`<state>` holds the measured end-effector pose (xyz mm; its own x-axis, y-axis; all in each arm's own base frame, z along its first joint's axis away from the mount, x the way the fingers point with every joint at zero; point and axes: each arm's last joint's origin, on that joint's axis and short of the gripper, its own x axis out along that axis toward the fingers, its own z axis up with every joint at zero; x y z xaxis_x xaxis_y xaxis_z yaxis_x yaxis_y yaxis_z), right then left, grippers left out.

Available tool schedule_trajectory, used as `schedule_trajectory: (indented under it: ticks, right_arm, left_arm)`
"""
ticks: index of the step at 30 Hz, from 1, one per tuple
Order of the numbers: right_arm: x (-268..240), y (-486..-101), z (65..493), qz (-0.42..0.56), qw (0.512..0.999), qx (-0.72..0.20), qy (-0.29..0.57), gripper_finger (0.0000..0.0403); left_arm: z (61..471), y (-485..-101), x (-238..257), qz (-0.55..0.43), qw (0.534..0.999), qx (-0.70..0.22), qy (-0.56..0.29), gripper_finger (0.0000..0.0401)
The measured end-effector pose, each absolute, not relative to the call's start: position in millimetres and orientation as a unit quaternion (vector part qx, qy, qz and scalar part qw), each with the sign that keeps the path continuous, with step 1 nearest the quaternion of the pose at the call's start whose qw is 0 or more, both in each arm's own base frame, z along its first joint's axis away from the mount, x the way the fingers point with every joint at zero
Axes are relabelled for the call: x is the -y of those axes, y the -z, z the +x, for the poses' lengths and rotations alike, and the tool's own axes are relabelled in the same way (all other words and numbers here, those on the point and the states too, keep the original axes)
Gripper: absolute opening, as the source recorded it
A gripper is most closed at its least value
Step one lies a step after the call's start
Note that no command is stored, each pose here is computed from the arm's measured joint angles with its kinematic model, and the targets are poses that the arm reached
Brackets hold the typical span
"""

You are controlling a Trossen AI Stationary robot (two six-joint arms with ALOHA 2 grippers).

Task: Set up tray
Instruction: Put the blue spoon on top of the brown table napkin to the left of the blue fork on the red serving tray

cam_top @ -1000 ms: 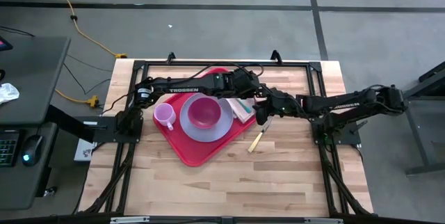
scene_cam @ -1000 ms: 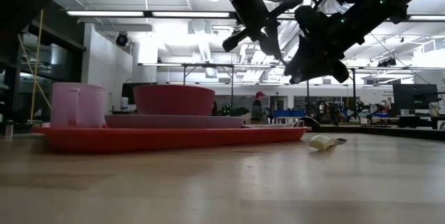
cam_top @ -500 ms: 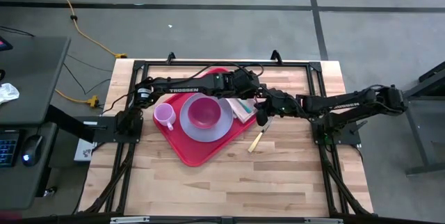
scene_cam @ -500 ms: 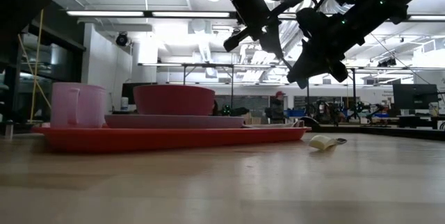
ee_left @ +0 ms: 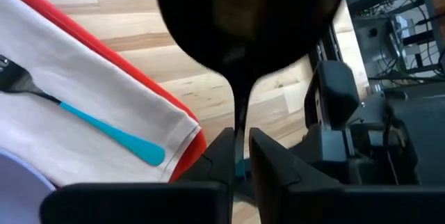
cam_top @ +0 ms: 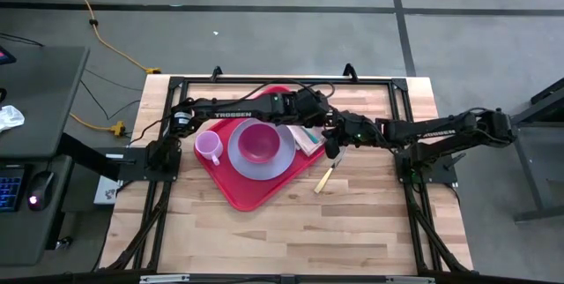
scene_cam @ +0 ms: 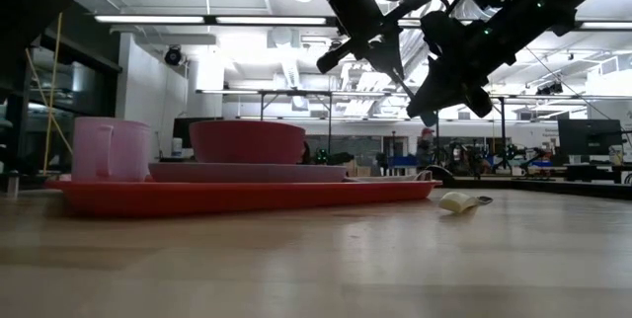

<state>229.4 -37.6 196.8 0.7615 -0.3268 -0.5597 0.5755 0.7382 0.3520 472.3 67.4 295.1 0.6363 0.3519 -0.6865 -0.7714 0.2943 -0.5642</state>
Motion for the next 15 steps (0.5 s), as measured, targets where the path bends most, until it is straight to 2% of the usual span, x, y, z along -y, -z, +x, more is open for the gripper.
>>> schedule_trajectory:
  ticks: [15]
  right_arm:
    - [44.1, -196.6, 228.5, 0.269, 0.902, -0.244, 0.235, 0.0000]
  left_arm:
    - [471.1, -293.9, -67.5, -0.467, 0.770, -0.229, -0.368, 0.0080]
